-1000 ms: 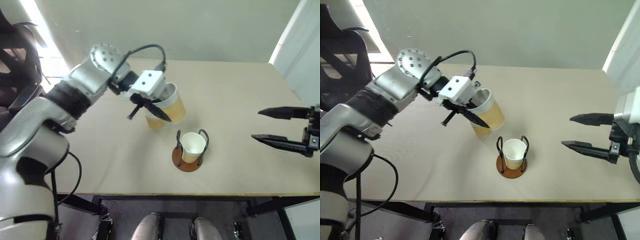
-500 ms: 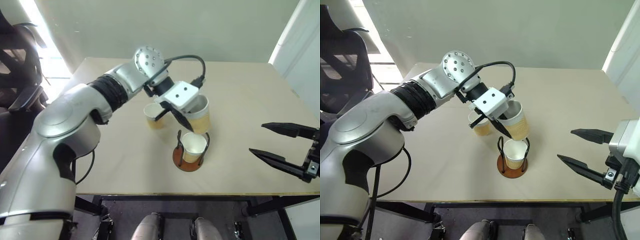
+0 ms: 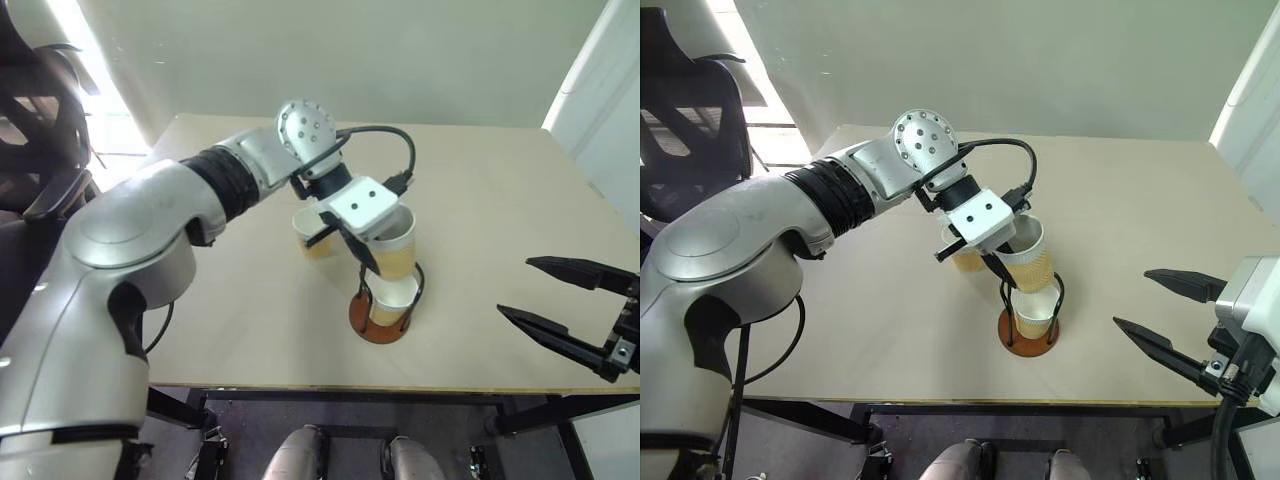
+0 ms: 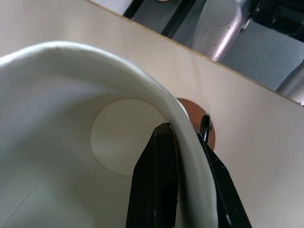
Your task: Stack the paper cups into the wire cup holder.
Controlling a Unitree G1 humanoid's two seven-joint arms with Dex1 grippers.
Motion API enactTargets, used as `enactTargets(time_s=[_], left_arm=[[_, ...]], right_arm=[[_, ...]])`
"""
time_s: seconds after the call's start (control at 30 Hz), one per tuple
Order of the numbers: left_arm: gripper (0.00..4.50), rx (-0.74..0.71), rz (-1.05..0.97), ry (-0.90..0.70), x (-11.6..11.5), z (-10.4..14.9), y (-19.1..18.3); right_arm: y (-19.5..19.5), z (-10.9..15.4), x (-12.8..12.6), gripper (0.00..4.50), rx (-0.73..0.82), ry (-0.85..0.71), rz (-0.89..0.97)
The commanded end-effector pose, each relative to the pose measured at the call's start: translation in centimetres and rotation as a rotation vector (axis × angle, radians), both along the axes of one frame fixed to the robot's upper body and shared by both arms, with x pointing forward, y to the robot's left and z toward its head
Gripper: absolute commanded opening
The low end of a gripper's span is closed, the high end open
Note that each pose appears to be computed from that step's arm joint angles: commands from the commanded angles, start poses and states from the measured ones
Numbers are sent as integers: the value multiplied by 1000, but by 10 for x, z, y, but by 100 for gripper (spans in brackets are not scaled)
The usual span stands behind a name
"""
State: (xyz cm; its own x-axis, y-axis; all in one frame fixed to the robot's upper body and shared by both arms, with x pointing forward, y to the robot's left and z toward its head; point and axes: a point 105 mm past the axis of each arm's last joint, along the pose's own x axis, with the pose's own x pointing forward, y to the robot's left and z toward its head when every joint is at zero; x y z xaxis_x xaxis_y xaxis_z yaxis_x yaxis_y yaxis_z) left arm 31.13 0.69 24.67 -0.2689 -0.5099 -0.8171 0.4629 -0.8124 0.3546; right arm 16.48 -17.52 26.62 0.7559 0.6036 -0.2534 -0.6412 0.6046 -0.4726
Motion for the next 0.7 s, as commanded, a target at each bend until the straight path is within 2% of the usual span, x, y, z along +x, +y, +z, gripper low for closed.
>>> enactTargets(time_s=[0.03,0.53,0.57,0.7], left_arm=[[2,16,-55,-16,-7,10,-2],[2,26,-54,3,-6,2,-6],[52,24,-53,5,-6,2,-6],[149,20,-49,7,-5,2,-7]], right_arm=[[1,9,-2,296,-6,-57,-9],[2,8,-3,296,9,-45,-26],[2,8,-3,296,9,-44,-27],[1,7,-3,296,10,-42,-32]])
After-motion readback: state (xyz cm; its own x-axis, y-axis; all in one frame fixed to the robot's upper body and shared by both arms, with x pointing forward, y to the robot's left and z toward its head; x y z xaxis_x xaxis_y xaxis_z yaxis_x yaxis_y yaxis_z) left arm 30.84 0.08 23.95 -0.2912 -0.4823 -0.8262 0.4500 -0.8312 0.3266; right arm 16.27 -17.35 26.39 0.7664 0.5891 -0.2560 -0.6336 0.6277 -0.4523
